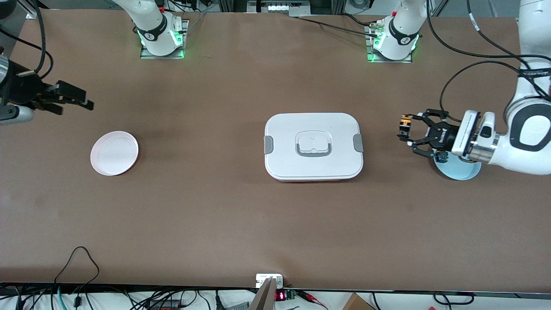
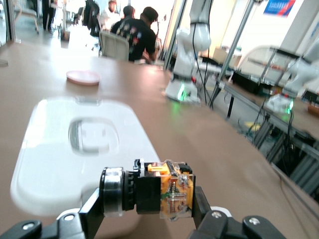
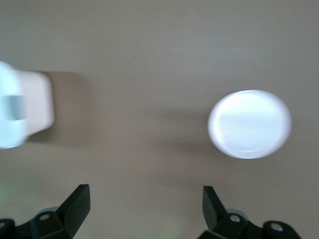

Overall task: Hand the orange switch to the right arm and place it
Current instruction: 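Lift the orange switch over the white box with the left gripper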

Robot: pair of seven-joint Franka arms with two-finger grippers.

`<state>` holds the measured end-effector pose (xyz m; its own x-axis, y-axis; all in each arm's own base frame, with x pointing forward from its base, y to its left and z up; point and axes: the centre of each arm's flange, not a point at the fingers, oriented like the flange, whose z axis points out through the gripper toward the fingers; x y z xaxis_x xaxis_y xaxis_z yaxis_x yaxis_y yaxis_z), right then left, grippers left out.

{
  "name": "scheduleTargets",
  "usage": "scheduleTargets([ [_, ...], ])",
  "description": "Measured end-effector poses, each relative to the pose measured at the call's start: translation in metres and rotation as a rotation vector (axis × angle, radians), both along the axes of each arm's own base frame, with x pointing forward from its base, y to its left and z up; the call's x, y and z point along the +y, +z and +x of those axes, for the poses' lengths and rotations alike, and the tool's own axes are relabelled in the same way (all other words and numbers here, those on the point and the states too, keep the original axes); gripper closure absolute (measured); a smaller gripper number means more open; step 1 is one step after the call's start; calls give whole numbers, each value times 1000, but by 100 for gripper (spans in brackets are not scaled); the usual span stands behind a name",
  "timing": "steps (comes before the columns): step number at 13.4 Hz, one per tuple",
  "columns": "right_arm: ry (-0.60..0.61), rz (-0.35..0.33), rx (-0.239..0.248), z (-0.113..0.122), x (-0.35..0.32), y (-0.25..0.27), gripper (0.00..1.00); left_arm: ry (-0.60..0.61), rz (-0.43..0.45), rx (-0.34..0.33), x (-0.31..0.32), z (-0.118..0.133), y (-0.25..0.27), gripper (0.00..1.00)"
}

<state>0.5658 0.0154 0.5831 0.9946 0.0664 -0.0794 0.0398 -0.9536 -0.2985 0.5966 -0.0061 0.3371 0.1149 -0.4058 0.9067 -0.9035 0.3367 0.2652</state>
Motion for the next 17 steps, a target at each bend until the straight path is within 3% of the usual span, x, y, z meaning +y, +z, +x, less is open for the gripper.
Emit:
scheduleTargets([
  [3,-15,198,71,9,24,-28,0,-17,-7,94,-58,9,37,26],
  [5,-33,361,152,16,42,-54,0,-22,-36,124,-93,10,67,26],
  [8,-47,614,300,23,64,-87,0,4,-26,145,-131,7,102,26],
  [12,-81,850,399,32,86,-103,0,74,15,113,-192,4,135,26],
  [14,-138,938,464,36,98,-111,0,133,2,112,-223,3,149,26],
  [17,-221,1003,570,40,118,-111,0,207,-81,147,-250,2,160,26],
])
